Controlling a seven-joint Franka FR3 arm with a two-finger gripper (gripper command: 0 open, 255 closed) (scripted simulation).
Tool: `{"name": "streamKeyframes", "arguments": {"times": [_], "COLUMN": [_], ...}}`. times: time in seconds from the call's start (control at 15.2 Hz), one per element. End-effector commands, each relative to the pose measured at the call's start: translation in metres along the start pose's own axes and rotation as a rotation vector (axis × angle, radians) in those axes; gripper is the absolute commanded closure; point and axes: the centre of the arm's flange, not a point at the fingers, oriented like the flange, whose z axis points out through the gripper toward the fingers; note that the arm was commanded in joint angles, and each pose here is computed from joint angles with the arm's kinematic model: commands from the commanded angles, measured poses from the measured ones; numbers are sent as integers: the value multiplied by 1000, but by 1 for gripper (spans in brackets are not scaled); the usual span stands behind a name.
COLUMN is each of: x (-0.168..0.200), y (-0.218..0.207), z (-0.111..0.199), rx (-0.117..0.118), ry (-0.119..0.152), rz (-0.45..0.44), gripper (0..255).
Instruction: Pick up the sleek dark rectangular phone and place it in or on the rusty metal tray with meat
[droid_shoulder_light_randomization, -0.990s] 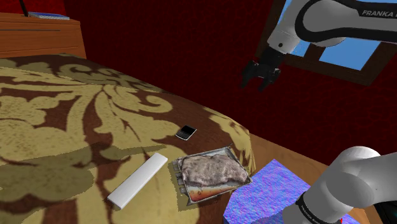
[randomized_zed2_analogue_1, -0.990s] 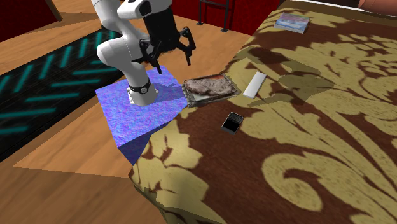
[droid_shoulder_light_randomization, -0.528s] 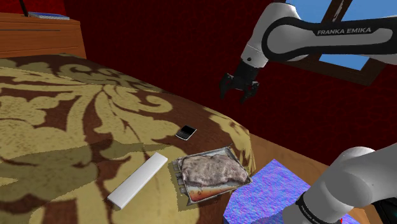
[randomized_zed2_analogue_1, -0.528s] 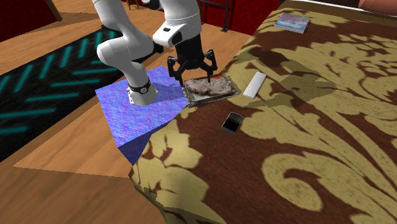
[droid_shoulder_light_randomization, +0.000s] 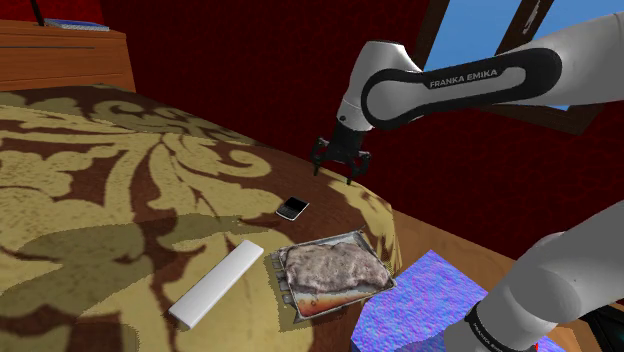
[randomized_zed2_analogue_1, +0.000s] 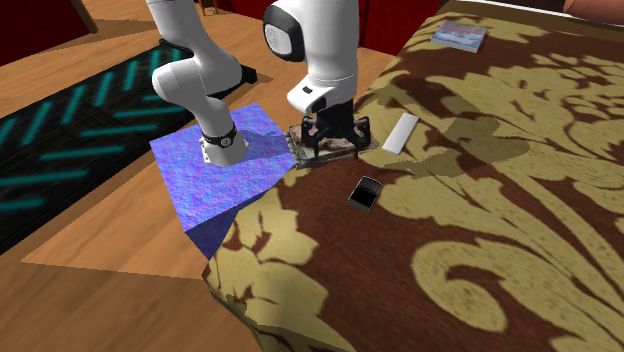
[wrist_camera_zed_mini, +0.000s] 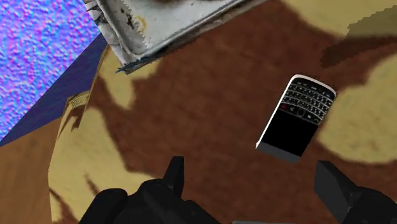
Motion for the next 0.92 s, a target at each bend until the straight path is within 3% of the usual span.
{"name": "streamKeyframes", "arguments": {"times": [0.0,0.46,0.86], "x": [5,18,17], "y": [-22,-81,-81], "z": [25,100,127], "rx": [-9,-48,-49], "ry": [-10,-40,-41], "rz": [59,248,250], "gripper": [0,0,0]}}
